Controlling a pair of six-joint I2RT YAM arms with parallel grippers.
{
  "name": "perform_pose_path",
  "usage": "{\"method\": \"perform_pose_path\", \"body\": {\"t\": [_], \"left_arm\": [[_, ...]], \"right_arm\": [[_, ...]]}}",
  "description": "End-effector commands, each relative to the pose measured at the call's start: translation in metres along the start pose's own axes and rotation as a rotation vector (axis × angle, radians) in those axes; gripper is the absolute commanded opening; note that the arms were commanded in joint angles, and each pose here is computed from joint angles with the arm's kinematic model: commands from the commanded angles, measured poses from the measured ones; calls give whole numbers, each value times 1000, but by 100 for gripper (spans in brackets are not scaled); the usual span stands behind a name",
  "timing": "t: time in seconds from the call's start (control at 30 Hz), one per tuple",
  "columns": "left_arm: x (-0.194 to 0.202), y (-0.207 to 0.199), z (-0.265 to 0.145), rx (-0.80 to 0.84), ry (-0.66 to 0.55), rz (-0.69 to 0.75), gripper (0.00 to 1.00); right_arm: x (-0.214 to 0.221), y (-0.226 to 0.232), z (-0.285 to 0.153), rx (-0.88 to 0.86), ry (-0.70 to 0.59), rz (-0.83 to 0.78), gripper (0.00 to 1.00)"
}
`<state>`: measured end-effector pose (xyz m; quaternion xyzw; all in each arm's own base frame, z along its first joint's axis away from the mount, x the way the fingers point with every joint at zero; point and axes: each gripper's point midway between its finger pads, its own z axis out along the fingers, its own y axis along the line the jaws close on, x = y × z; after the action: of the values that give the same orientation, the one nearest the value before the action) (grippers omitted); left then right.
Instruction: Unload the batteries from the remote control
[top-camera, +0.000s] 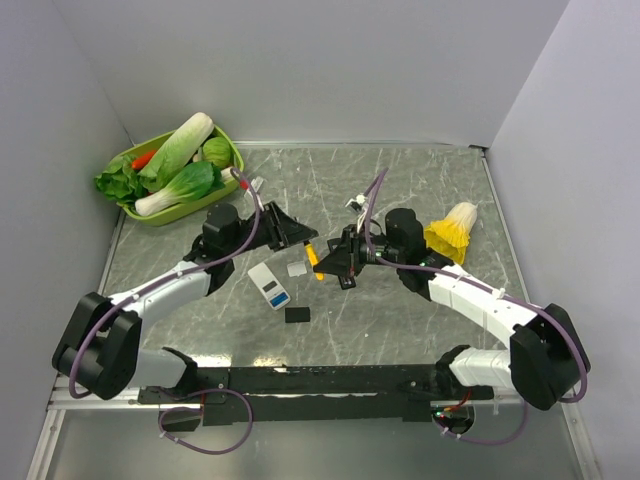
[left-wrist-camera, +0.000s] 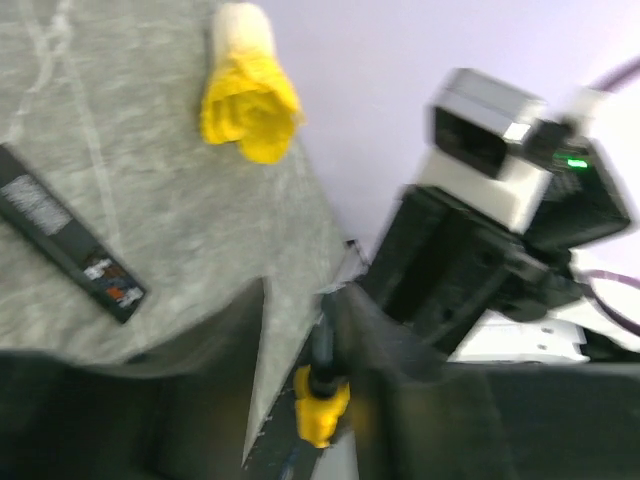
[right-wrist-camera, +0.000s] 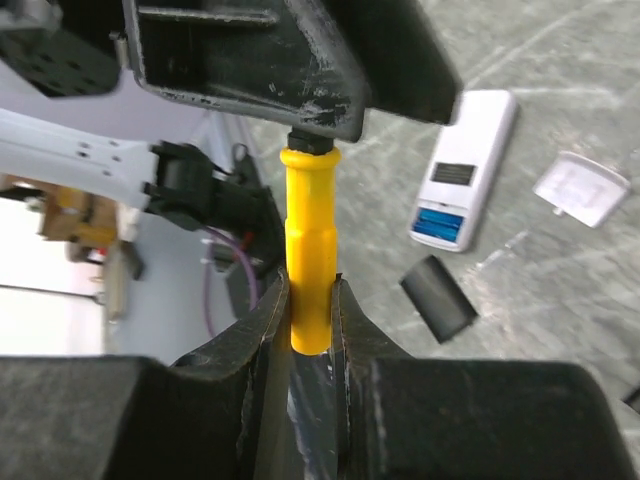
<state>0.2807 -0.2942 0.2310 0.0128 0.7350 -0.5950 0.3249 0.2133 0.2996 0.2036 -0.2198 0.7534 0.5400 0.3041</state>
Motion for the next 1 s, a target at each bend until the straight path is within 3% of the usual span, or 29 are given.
{"method": "perform_pose_path", "body": {"t": [0.0,0.03,0.07,0.1,0.17,0.2,0.37,0.63,0.97], "left_arm": [[-5,-39,-8,145,-19,69,23],[-5,-39,-8,145,-22,65,4],[-5,-38,-8,139,-24,42,1],[-6,-34,-7,123,-29,18,1],[-11,-21,-2,29,-41,-72,1],[-11,-12,0,-19,-40,-114,1],[-18,11,2,-214,-74,-301,1],[-45,1,-21,-291,-281,-528,1],[-39,6,-28,-339,-286,-607,1]], "right_arm": [[-24,20,-4,-116,-80,-16,0],[-25,14,-3,-81,-87,-17,1],[-27,9,-3,-49,-87,-33,6],[-24,1,-3,9,-62,-57,21],[-35,-14,-5,145,-106,-107,36],[-37,-10,-3,166,-107,-180,49],[-49,-16,-14,342,-188,-367,70],[-43,-9,-7,397,-204,-667,74],[-52,10,13,374,-191,-725,63]]}}
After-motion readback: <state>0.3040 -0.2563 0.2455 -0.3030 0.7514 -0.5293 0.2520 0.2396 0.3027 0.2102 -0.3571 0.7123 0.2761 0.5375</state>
